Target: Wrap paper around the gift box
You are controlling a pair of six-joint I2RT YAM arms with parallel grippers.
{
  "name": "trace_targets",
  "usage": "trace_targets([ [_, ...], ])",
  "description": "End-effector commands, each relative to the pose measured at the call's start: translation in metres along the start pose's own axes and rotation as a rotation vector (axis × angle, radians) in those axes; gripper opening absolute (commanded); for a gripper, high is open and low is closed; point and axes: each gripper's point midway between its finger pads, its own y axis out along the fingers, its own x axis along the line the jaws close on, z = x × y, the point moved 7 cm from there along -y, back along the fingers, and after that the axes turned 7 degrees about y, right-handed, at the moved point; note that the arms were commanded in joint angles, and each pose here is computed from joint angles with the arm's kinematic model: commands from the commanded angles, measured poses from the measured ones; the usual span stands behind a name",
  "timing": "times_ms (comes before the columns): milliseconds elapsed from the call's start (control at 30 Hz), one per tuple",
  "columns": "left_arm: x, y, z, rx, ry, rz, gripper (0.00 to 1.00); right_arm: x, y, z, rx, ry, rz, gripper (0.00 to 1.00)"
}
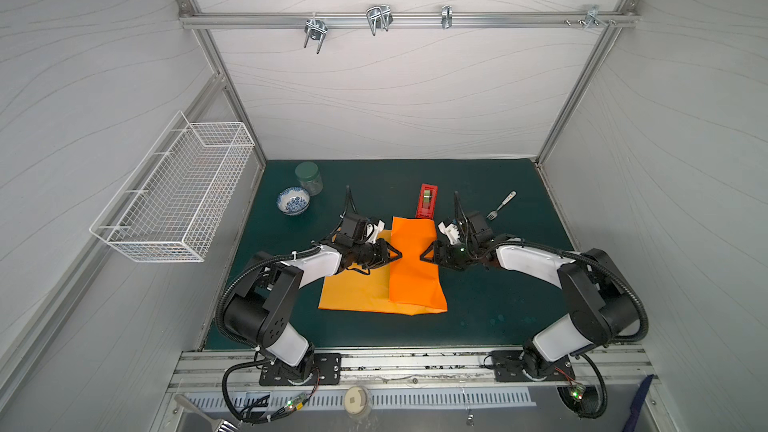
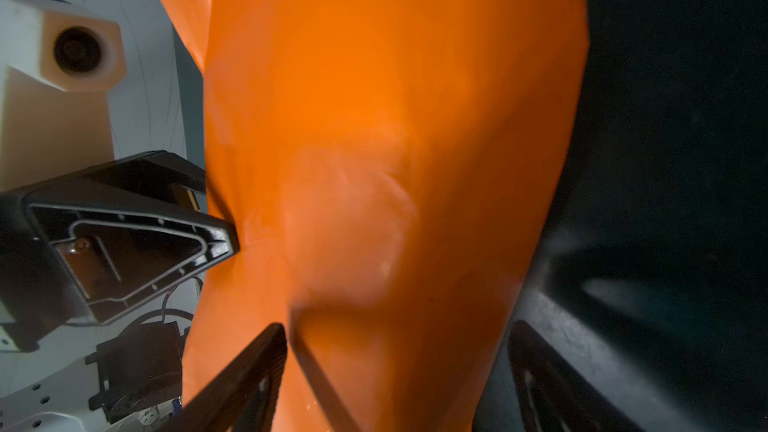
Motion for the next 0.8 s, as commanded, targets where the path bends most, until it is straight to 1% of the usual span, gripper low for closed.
trace_targets([
  [0, 0.035, 0.013, 0.041, 0.115, -0.104, -0.163, 0.25, 0.006, -0.010, -0.004, -0.004, -0.014, -0.012, 0.85],
  [167, 0.041, 0.013, 0.047, 0.106, -0.120, -0.177, 0.23, 0.007, -0.021, -0.011, -0.023, -0.010, -0.009, 0.89],
  [300, 0.042, 0.013, 0.048, 0.091, -0.130, -0.179, 0.22, 0.009, -0.020, -0.016, -0.011, -0.005, -0.008, 0.88],
  [500, 0.043, 0.011, 0.051, 0.081, -0.138, -0.186, 0.21, 0.007, -0.013, -0.024, 0.014, 0.002, 0.008, 0.84],
  [667, 0.044, 0.009, 0.054, 0.076, -0.141, -0.186, 0.22, 0.002, -0.002, -0.029, 0.040, 0.005, 0.023, 0.78],
  [767, 0.044, 0.010, 0.053, 0.074, -0.143, -0.184, 0.22, -0.004, 0.002, -0.027, 0.048, -0.001, 0.051, 0.76],
])
